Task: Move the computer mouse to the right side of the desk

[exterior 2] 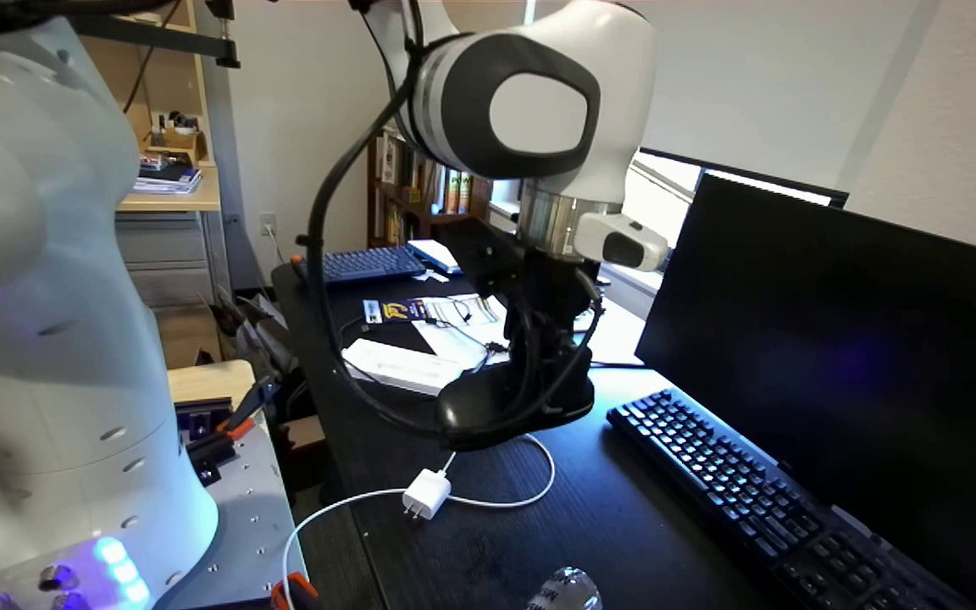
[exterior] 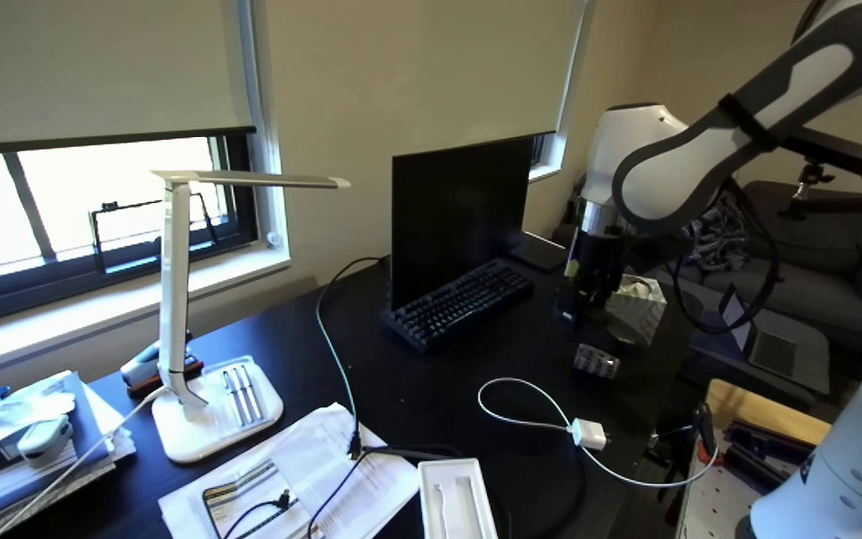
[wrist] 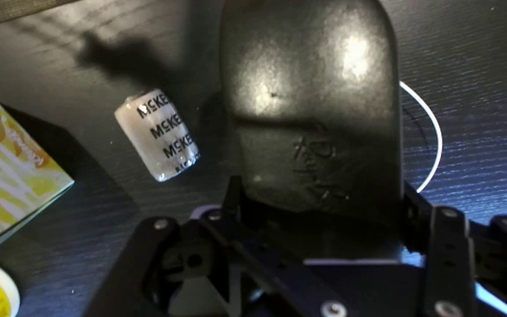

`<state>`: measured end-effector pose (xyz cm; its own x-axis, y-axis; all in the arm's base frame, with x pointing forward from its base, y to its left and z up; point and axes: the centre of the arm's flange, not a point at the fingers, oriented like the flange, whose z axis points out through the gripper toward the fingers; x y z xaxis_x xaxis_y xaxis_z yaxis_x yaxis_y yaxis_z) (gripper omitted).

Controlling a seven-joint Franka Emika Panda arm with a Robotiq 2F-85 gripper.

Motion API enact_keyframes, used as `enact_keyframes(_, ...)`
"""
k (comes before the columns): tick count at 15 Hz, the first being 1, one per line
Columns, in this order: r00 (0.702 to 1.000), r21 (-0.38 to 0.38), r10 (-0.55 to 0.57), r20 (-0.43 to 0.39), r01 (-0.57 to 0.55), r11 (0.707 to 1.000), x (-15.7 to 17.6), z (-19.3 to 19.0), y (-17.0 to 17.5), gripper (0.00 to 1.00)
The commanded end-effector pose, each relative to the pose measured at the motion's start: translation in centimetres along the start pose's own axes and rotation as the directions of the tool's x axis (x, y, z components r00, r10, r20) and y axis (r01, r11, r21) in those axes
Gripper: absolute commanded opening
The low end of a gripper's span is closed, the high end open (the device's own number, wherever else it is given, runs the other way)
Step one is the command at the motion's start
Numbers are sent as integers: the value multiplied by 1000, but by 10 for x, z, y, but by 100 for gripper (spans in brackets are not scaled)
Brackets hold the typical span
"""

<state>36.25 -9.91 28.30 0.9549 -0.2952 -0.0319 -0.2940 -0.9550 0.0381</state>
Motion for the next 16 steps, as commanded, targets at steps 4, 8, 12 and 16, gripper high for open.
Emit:
enact_keyframes(4,998,5,4,55,-4,1000,19,59,41,53)
enact_keyframes(8,989,-82,-93,111,102,991,30,95,46,53)
enact_keyframes(12,958,-131,-233,168,256,958,40,131,40,53)
enact_keyframes(16,928,-140,-328,174,353,925,49,156,34,53)
